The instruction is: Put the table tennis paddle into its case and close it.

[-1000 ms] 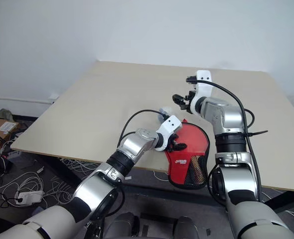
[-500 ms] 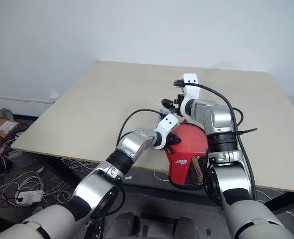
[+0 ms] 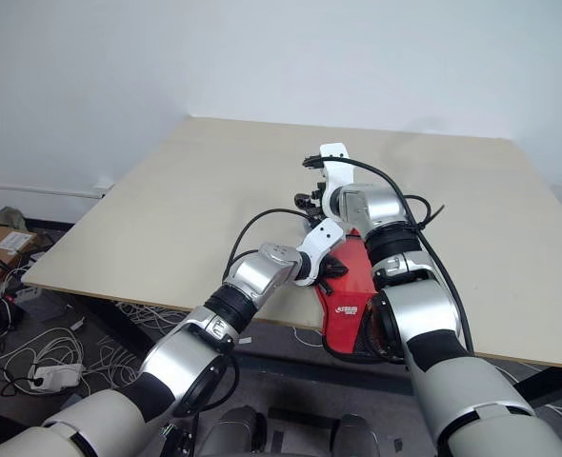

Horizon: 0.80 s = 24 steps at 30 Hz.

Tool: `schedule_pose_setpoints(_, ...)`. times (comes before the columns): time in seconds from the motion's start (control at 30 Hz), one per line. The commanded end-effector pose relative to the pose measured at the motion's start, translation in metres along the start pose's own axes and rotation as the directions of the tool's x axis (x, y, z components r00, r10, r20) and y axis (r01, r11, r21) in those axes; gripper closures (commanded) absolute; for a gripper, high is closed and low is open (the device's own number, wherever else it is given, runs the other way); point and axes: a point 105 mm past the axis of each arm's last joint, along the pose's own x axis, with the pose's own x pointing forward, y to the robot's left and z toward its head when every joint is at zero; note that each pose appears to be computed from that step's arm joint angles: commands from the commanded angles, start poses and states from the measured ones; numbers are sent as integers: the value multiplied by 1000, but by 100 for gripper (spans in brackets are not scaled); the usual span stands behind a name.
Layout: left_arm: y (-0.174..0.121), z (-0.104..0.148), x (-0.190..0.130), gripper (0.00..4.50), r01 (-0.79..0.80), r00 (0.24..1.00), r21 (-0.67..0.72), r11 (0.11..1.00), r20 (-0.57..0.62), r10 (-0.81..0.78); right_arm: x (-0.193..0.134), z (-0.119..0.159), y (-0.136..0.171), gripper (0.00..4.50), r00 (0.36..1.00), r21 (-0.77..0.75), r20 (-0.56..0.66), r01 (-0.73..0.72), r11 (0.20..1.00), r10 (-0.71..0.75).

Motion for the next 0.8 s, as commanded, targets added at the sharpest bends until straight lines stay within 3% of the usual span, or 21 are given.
schedule_pose_setpoints(0.03,-17,-16,10,361,46,995,-11,999,-82,-47,3,1,-1,56,999,-20,-26,25,999,-25)
schedule_pose_setpoints(0.37,-18,-17,11,361,45,995,-13,999,-87,-46,7,-13,5,56,987,-17,-158,35,999,-37)
schedule_pose_setpoints(0.57,-20,-15,12,361,51,995,-12,999,-82,-52,9,-13,0,56,986,-40,-139,82,996,-86)
schedule_pose_setpoints(0.8,-18,-14,13,361,40,996,-32,999,-78,-42,4,8,-11,56,986,79,-50,164,983,-160)
